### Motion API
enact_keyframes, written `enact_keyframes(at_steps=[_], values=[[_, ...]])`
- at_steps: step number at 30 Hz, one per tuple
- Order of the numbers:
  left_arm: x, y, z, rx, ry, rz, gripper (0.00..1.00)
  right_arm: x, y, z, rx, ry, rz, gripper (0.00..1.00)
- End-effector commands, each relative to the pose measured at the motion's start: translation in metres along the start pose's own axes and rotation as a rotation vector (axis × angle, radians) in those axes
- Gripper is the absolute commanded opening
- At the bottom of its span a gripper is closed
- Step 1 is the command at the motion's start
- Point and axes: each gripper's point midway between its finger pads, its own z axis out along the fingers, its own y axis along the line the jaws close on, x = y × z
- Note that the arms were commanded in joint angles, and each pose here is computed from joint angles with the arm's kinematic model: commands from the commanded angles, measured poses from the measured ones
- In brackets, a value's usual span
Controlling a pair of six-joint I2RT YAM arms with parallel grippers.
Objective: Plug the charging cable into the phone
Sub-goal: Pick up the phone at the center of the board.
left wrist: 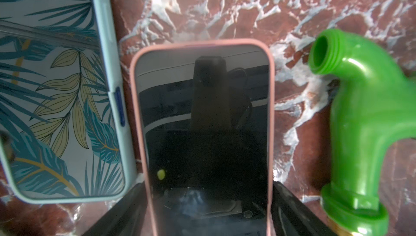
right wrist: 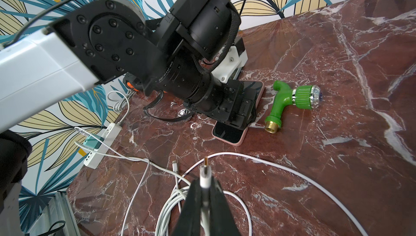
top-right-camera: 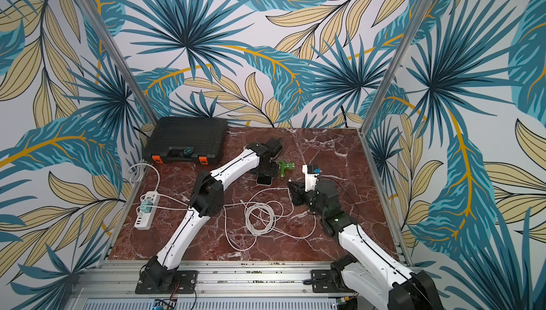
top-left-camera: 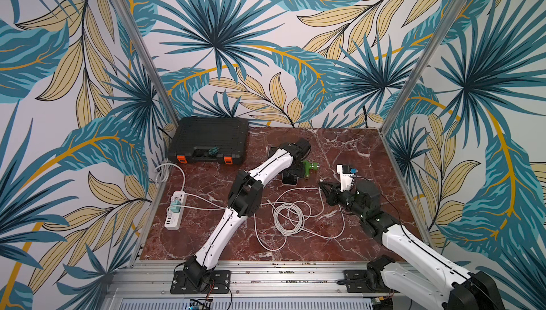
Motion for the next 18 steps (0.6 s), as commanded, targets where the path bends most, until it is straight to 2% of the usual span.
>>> enact_keyframes(at_steps=[1,7,10,13,16,18], values=[[0.025,0.005,0.028,-0.012,0.112,0.009,0.89,-0.002,0.000,-0.002,0.003,-0.010,-0.006,0.00],[0.032,0.003,0.037,-0.008,0.136,0.016,0.87,-0.005,0.002,-0.001,0.000,-0.010,-0.008,0.00],[0.036,0.004,0.042,-0.021,0.148,0.027,0.81,-0.004,0.002,0.000,-0.001,-0.006,-0.007,0.00],[0.038,0.005,0.044,-0.035,0.153,0.050,0.72,-0.004,0.002,0.000,-0.001,-0.004,-0.008,0.00],[0.038,0.004,0.046,-0.047,0.149,0.072,0.56,-0.003,0.001,0.000,0.000,-0.001,-0.010,0.00],[0.036,0.002,0.044,-0.042,0.142,0.077,0.41,-0.002,0.001,0.000,0.001,0.002,-0.011,0.00]])
